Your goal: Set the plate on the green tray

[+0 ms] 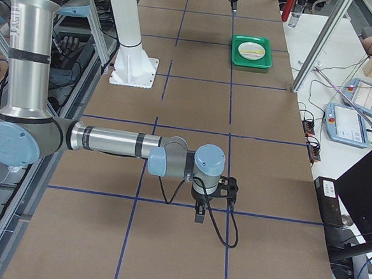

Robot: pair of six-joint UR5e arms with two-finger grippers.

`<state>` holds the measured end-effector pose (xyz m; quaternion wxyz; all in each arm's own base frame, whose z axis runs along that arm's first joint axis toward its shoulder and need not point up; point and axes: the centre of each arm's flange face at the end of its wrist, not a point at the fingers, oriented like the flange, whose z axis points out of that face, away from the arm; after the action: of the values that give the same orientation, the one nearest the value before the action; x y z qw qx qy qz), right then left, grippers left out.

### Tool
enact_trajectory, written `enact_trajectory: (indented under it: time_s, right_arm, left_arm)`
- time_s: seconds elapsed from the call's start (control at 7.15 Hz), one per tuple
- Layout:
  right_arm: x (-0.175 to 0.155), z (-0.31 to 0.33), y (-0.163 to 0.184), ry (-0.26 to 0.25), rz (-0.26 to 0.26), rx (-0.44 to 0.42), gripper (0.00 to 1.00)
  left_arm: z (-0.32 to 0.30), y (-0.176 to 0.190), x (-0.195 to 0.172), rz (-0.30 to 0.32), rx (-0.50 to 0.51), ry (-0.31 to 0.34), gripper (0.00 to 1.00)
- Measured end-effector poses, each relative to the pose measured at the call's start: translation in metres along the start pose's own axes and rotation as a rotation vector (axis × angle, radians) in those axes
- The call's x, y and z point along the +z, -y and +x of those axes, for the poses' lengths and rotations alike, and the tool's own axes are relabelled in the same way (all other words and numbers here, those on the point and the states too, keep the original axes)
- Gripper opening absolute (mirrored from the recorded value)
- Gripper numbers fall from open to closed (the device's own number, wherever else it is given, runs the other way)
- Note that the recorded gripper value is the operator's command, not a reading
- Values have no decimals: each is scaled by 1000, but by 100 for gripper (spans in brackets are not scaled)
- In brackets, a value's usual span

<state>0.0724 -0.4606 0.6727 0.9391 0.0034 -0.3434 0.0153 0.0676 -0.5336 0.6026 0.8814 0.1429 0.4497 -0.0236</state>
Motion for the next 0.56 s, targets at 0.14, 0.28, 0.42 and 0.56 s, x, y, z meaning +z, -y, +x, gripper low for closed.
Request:
enact_trajectory:
  time_s: [0.14, 0.28, 0.42, 0.56]
  right_arm:
    - [0, 0, 0, 0, 0, 0, 100]
    - [0, 0, 0, 0, 0, 0, 100]
    - [0, 0, 0, 0, 0, 0, 100]
    - [0, 0, 0, 0, 0, 0, 100]
  left_arm:
    - [-46, -4, -30, 10, 82, 56, 96]
    - [-88, -8, -62, 1, 145, 110, 99]
    - [-116, -12, -88, -28, 163, 145, 100]
    - [-128, -16, -105, -61, 147, 162, 100]
